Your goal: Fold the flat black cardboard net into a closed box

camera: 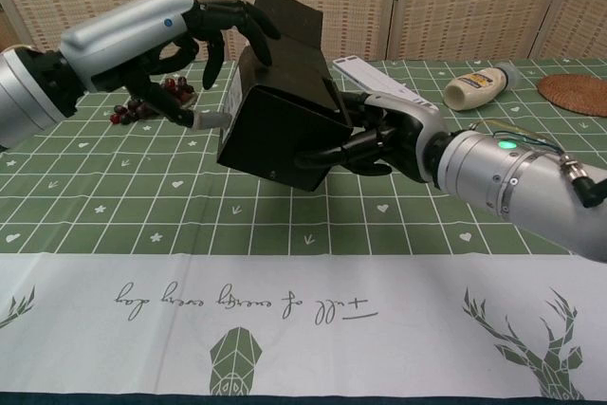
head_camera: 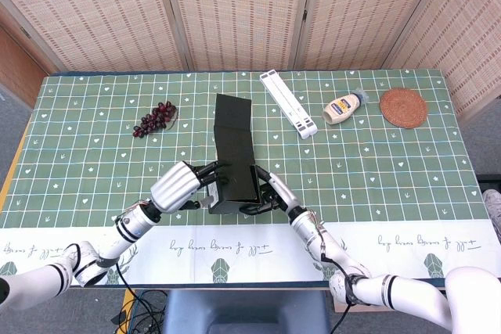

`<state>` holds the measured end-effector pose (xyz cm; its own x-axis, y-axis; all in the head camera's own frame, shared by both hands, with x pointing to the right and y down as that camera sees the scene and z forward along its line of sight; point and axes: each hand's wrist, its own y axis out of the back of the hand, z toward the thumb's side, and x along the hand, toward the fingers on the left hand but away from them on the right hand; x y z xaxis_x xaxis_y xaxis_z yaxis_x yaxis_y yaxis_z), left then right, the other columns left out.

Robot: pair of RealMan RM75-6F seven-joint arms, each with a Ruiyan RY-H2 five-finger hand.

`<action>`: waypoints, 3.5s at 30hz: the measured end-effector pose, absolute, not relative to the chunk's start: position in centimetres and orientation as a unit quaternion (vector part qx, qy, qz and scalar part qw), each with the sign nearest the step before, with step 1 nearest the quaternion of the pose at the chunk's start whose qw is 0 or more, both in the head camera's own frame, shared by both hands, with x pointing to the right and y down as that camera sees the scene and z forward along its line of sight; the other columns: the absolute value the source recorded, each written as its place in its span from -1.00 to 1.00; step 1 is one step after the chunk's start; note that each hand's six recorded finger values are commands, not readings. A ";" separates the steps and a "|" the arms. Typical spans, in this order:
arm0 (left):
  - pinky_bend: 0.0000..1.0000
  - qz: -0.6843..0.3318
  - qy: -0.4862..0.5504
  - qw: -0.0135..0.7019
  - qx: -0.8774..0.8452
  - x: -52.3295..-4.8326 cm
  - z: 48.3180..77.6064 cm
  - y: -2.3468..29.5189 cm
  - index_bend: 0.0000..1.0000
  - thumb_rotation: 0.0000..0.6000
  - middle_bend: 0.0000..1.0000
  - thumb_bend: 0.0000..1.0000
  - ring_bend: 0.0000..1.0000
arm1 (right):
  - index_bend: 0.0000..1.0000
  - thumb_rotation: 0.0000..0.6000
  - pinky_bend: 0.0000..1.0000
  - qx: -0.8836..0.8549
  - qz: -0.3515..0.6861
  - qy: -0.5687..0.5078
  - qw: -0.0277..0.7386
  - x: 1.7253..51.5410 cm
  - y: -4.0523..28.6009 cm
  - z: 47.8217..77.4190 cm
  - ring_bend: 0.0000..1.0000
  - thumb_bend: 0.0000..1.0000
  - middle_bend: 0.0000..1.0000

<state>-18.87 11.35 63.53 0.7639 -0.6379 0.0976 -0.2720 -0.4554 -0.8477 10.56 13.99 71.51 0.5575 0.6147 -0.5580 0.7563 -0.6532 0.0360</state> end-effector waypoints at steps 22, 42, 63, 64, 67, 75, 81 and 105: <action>0.79 -0.223 0.245 0.436 -0.837 -19.0 65.1 11.9 -0.28 1.00 -0.41 -0.82 0.18 | -0.10 1.00 1.00 0.876 -0.260 0.385 0.127 9.3 14.3 72.2 0.60 -0.85 0.03; 0.79 -0.248 0.272 0.432 -0.823 -21.1 69.3 13.6 -0.25 1.00 -0.42 -0.82 0.18 | -0.10 1.00 1.00 0.869 -0.276 0.395 0.112 9.0 13.7 74.4 0.60 -0.85 0.03; 0.78 -0.245 0.195 0.462 -0.830 -19.9 73.0 16.3 -0.10 1.00 -0.27 -0.82 0.19 | -0.10 1.00 1.00 0.874 -0.300 0.375 0.070 8.1 15.1 76.7 0.60 -0.85 0.03; 0.78 -0.244 0.192 0.463 -0.830 -19.8 73.1 16.4 -0.08 1.00 -0.25 -0.82 0.19 | -0.10 1.00 1.00 0.875 -0.301 0.374 0.067 8.1 15.2 76.8 0.60 -0.85 0.03; 0.78 -0.240 0.184 0.470 -0.829 -19.4 73.2 16.7 -0.06 1.00 -0.20 -0.82 0.19 | -0.10 1.00 1.00 0.876 -0.302 0.372 0.062 8.2 15.5 76.9 0.60 -0.85 0.02; 0.78 -0.232 0.176 0.473 -0.832 -18.5 73.4 16.9 0.07 1.00 -0.07 -0.82 0.20 | -0.10 1.00 1.00 0.879 -0.297 0.368 0.052 8.3 16.0 76.7 0.60 -0.85 -0.01; 0.78 -0.229 0.172 0.476 -0.831 -18.4 73.3 16.8 0.17 1.00 0.05 -0.82 0.21 | -0.10 1.00 1.00 0.882 -0.294 0.365 0.044 8.3 16.3 76.6 0.60 -0.85 -0.03; 0.78 -0.232 0.178 0.475 -0.830 -19.1 72.9 16.4 -0.38 1.00 -0.32 -0.82 0.10 | -0.10 1.00 1.00 0.881 -0.299 0.364 0.030 8.8 16.4 76.4 0.60 -0.85 -0.09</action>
